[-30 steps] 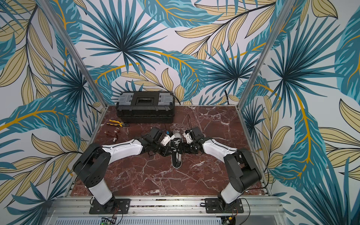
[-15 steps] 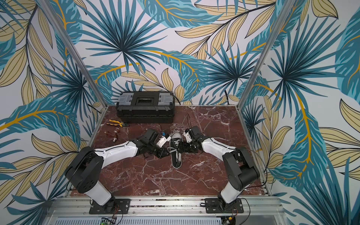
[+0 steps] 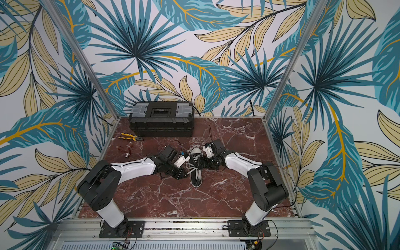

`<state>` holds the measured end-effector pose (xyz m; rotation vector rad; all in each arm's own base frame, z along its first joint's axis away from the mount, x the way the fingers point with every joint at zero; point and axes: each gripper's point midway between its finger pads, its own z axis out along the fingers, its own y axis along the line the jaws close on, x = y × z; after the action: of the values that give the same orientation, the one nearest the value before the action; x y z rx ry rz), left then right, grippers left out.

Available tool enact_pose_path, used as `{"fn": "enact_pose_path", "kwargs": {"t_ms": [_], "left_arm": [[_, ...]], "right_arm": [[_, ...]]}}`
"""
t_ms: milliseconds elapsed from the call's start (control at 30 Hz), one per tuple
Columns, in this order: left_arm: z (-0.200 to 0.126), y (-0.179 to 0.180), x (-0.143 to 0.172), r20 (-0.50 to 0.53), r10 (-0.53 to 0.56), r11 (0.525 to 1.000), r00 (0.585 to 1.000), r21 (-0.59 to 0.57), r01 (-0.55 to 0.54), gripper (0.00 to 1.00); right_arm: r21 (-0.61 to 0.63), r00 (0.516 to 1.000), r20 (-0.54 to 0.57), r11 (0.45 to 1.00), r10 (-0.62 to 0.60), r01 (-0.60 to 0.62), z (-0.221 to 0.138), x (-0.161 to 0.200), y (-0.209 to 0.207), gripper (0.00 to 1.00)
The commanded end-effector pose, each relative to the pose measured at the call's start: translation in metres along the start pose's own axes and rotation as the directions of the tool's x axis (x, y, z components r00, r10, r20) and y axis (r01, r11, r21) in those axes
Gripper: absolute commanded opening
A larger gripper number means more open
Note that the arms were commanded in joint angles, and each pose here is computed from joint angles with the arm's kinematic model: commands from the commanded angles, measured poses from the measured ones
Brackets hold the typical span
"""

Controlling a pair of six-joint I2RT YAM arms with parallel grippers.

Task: Tie the shoes
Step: Tie the shoelace on the shoe.

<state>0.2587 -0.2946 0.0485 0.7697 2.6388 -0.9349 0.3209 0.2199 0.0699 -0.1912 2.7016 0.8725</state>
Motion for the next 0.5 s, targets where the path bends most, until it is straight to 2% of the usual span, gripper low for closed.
{"fn": "enact_pose_path", "kwargs": {"t_ms": [0,67,267,467], "left_arm": [[0.0018,-0.0023,-0.0029,0.005,0.016,1.0,1.0,0.007,-0.016,0.08],[0.0017,-0.0021,-0.0025,0.005,0.017,1.0,1.0,0.006,-0.017,0.08],[0.0011,-0.0017,-0.0013,0.004,0.013,1.0,1.0,0.003,-0.013,0.1],[0.0014,-0.0024,-0.0021,0.005,0.013,1.0,1.0,0.006,-0.013,0.1]], "right_arm": [[-0.076,1.0,0.024,0.997,0.008,-0.006,-0.0102,-0.008,0.0161,0.86],[-0.072,1.0,0.025,0.997,0.013,-0.011,-0.01,-0.0097,0.0143,0.83],[-0.072,1.0,0.004,0.997,0.026,-0.026,-0.0052,-0.0087,0.0083,0.5],[-0.099,1.0,0.001,0.995,0.024,-0.024,-0.0038,-0.0126,0.0139,0.38]]}}
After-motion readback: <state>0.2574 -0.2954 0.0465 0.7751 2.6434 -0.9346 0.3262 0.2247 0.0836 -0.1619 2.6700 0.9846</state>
